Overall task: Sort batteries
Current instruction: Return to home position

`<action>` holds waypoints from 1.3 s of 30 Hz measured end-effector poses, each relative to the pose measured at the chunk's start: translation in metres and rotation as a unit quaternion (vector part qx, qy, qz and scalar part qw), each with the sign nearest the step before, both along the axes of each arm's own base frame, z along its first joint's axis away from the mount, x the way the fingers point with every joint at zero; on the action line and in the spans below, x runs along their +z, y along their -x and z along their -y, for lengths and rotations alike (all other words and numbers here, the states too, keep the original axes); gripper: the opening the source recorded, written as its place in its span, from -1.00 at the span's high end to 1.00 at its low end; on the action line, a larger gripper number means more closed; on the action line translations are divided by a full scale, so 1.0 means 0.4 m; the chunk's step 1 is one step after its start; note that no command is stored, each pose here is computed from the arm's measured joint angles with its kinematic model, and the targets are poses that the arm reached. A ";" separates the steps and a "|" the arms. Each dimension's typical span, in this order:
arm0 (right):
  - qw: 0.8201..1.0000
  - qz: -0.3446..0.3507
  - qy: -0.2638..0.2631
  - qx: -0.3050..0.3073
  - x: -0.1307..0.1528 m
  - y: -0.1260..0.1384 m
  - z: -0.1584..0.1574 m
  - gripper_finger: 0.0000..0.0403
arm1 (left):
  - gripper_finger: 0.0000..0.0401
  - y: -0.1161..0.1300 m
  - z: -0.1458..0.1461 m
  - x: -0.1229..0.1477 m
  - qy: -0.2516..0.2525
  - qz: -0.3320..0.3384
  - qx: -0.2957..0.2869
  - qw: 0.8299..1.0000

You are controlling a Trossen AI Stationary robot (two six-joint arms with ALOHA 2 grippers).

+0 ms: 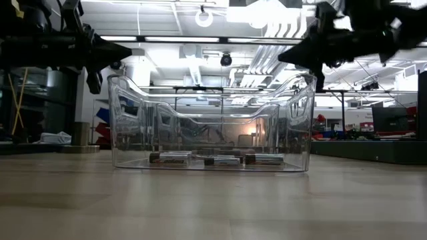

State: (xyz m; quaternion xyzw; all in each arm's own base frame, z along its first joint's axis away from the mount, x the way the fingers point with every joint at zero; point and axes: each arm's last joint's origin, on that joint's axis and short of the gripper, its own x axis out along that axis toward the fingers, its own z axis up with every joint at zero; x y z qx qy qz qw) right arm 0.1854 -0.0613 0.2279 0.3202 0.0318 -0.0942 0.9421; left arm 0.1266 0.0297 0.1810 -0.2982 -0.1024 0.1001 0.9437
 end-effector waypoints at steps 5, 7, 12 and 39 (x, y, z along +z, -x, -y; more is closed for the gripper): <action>0.997 0.048 0.060 -0.005 -0.068 0.040 0.004 1.00 | 1.00 0.000 0.000 0.000 0.000 0.000 0.000 1.000; 0.997 0.033 0.062 0.014 -0.098 0.049 -0.006 1.00 | 1.00 0.000 0.000 0.000 0.000 -0.001 0.000 1.000; 0.998 -0.012 0.065 0.002 -0.164 0.072 -0.025 1.00 | 1.00 0.009 0.002 0.000 0.001 -0.005 0.000 1.000; 0.991 -0.035 0.123 -0.035 -0.169 0.201 -0.076 1.00 | 1.00 0.082 0.010 -0.032 0.009 -0.059 0.004 0.998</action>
